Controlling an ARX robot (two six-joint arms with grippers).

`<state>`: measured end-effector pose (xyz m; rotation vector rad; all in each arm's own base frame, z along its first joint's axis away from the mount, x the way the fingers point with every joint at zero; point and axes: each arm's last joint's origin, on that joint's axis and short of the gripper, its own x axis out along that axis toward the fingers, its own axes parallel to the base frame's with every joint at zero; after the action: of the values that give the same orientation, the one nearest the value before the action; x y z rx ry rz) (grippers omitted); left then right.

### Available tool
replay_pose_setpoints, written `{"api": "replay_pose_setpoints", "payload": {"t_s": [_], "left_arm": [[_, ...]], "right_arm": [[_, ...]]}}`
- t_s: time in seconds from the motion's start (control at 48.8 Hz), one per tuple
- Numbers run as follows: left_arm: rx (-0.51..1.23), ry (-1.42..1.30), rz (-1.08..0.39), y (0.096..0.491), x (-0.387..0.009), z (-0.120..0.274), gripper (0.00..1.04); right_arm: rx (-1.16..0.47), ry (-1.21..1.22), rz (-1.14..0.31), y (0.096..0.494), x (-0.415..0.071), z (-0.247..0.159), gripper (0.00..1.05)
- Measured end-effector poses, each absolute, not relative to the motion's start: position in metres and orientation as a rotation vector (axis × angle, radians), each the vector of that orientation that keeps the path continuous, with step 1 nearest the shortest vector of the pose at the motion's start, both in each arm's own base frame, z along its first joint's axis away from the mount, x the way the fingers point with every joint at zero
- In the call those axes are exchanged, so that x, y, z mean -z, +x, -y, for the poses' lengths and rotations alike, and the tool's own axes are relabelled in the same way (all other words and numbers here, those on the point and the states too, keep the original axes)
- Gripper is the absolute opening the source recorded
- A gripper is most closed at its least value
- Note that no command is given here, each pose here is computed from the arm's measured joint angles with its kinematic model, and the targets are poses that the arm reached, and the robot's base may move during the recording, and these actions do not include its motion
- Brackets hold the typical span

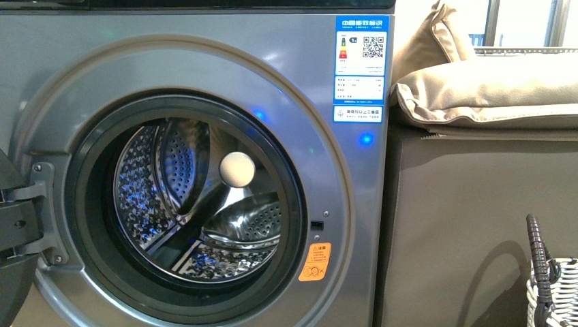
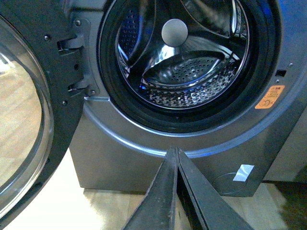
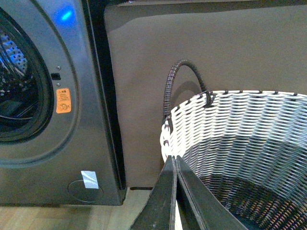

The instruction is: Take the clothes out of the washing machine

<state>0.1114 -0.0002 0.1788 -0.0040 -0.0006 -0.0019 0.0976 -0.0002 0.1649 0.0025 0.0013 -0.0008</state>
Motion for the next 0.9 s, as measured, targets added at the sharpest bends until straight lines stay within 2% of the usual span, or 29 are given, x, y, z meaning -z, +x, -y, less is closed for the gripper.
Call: {"api": "replay_pose_setpoints", "payload": {"t_s": [0.287, 0.902], "left_arm": [[0.001, -0.004, -0.023, 0.1, -0.164, 0.0, 0.04], [0.002, -0.004, 0.005, 0.097, -0.166, 0.0, 0.04]], "right_arm": [[0.001, 0.002, -0.001, 0.098, -0.165, 0.0, 0.02], [0.001, 0.002, -0.001, 0.098, -0.165, 0.0, 0.02]]}}
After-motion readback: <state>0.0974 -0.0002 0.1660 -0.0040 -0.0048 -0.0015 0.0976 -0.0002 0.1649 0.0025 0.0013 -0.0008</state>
